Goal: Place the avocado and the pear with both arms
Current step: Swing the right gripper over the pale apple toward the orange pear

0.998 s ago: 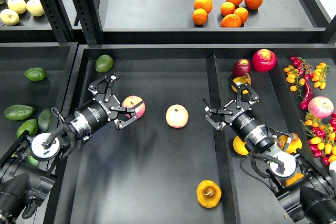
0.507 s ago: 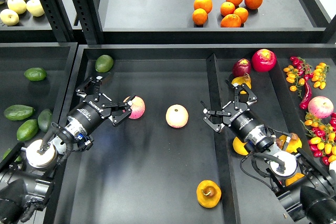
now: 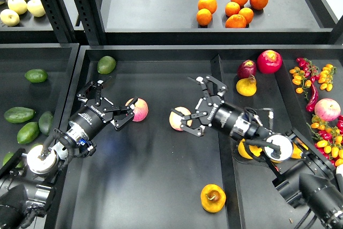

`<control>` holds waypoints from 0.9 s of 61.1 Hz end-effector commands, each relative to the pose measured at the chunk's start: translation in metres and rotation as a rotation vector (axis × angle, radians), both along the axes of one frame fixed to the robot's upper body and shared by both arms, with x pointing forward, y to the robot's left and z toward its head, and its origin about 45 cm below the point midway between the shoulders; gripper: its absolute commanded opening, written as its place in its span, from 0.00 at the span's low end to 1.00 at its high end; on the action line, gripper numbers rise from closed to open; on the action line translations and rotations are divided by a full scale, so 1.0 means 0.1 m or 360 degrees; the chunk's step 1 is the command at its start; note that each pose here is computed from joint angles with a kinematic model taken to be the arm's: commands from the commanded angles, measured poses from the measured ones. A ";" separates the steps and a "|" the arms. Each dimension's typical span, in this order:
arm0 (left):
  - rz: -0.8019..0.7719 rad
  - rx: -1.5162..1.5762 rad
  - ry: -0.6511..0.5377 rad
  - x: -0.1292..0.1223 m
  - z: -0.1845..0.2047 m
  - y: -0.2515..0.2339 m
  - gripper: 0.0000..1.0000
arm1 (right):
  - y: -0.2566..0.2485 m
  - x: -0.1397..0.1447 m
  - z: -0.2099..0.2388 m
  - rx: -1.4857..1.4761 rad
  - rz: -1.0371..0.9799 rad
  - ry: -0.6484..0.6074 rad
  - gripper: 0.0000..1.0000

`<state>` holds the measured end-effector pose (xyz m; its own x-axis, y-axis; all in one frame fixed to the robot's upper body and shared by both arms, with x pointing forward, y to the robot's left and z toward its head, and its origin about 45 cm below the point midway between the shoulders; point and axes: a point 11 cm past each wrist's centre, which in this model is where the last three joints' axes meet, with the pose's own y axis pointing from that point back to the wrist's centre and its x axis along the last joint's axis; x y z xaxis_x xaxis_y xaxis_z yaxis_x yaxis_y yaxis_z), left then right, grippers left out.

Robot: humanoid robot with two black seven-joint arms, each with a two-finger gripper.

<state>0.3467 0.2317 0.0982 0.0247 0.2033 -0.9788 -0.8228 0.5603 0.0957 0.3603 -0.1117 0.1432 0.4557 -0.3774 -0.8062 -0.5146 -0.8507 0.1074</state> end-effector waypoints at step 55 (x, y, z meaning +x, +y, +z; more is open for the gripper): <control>0.0024 0.0009 0.0071 -0.07 -0.14 0.05 0.99 | -0.75 -0.11 0.14 -0.1140 0.0799 -0.0221 0.99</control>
<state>0.3396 0.2364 0.0845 -0.0197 0.2090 -0.9777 -0.8250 0.5490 0.1340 0.3480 -0.1765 0.1568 0.7631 -0.4921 -0.4189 -0.1586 -0.7710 0.6168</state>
